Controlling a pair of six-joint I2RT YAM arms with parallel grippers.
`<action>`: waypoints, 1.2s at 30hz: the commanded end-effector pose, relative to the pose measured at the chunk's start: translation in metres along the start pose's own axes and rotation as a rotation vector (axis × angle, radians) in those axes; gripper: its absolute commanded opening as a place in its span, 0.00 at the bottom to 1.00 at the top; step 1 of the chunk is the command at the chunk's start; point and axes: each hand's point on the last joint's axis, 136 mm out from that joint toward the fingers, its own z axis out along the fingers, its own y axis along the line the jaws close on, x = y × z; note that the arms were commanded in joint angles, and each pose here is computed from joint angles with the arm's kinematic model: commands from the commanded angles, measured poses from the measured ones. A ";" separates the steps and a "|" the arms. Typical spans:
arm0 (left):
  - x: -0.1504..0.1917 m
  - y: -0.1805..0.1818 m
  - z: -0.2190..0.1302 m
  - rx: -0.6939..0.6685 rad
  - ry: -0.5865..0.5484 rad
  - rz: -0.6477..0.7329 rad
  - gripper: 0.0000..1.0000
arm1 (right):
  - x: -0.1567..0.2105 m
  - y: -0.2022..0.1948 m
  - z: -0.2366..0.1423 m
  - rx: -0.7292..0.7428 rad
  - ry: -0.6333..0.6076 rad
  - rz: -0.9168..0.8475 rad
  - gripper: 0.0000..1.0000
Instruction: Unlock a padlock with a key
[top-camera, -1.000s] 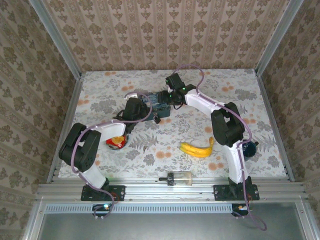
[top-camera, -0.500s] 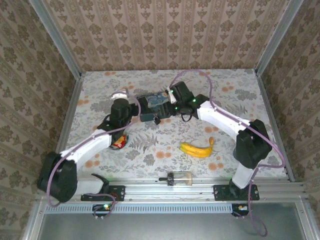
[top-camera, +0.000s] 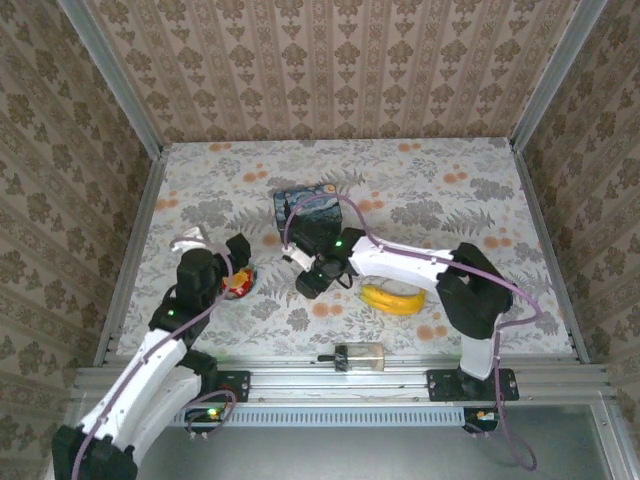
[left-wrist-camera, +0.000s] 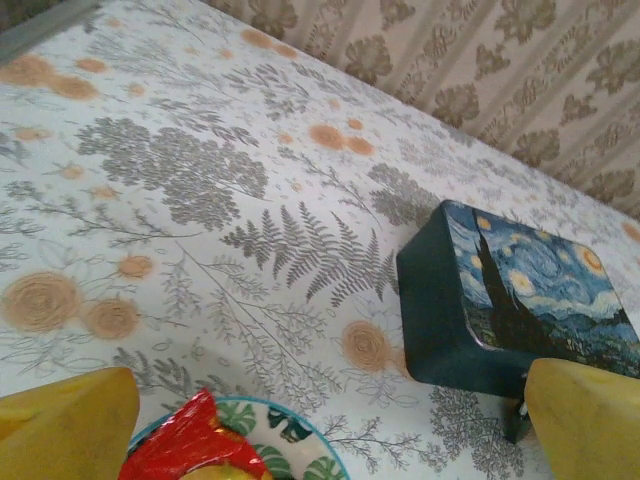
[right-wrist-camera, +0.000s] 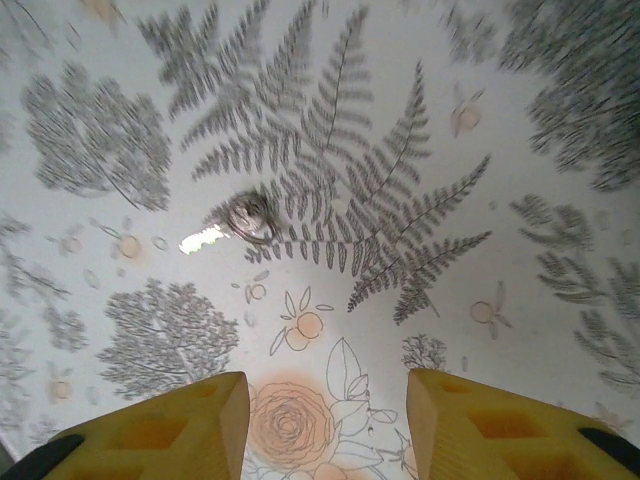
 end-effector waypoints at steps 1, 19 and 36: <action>0.015 0.028 -0.007 -0.090 0.013 -0.037 1.00 | -0.001 0.003 0.008 0.021 0.047 -0.088 0.47; 0.020 0.040 -0.009 -0.106 0.018 -0.084 1.00 | -0.023 0.023 0.043 -0.037 0.086 -0.218 0.47; 0.024 0.044 -0.009 -0.109 0.034 -0.101 1.00 | -0.022 0.031 0.068 -0.096 0.110 -0.217 0.42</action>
